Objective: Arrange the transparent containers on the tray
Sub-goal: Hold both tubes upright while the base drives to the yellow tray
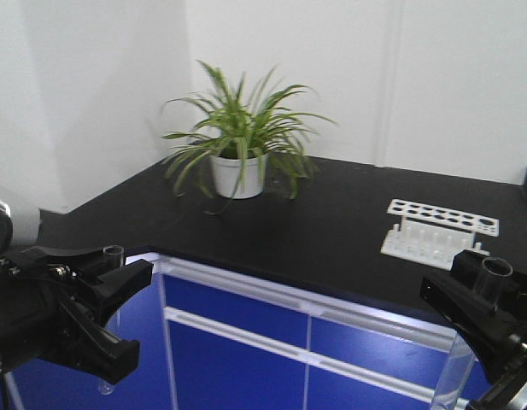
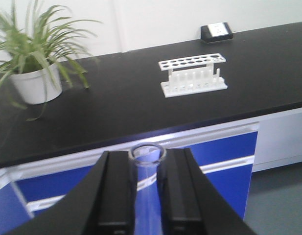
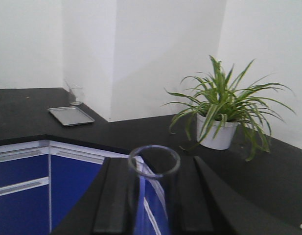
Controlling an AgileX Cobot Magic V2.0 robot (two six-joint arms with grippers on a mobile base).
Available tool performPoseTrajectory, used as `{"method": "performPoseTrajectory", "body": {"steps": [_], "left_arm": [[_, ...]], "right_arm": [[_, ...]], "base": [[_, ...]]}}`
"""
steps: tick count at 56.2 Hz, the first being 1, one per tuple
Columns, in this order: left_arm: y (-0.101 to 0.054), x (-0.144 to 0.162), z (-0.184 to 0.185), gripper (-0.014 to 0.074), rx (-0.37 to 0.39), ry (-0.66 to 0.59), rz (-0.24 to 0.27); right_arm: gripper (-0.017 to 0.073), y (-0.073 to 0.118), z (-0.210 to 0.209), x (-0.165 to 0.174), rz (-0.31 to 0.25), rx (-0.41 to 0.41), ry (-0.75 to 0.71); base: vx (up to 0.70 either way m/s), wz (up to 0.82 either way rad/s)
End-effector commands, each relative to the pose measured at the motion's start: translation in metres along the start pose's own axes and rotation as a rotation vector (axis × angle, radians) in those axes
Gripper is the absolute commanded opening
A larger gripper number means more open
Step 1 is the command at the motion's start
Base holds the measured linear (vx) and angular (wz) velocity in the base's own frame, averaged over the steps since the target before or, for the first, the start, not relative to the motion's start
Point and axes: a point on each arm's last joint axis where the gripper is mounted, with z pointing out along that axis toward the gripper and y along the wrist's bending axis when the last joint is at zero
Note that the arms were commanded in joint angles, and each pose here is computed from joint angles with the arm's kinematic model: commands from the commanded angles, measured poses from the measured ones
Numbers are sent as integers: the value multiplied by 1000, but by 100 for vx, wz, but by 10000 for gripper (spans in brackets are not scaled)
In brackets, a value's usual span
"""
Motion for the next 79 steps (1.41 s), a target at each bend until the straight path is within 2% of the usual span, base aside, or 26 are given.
{"method": "performPoseTrajectory", "body": {"steps": [1,79], "left_arm": [[-3,-19,-6,-1,32,-113,-15],[-3,-19,-6,-1,32,-113,-15]], "right_arm": [[-11,2,-2,-14,1,-26,-64],[-11,2,-2,-14,1,-26,-64]], "base": [[-34,42],[-29,41]]}}
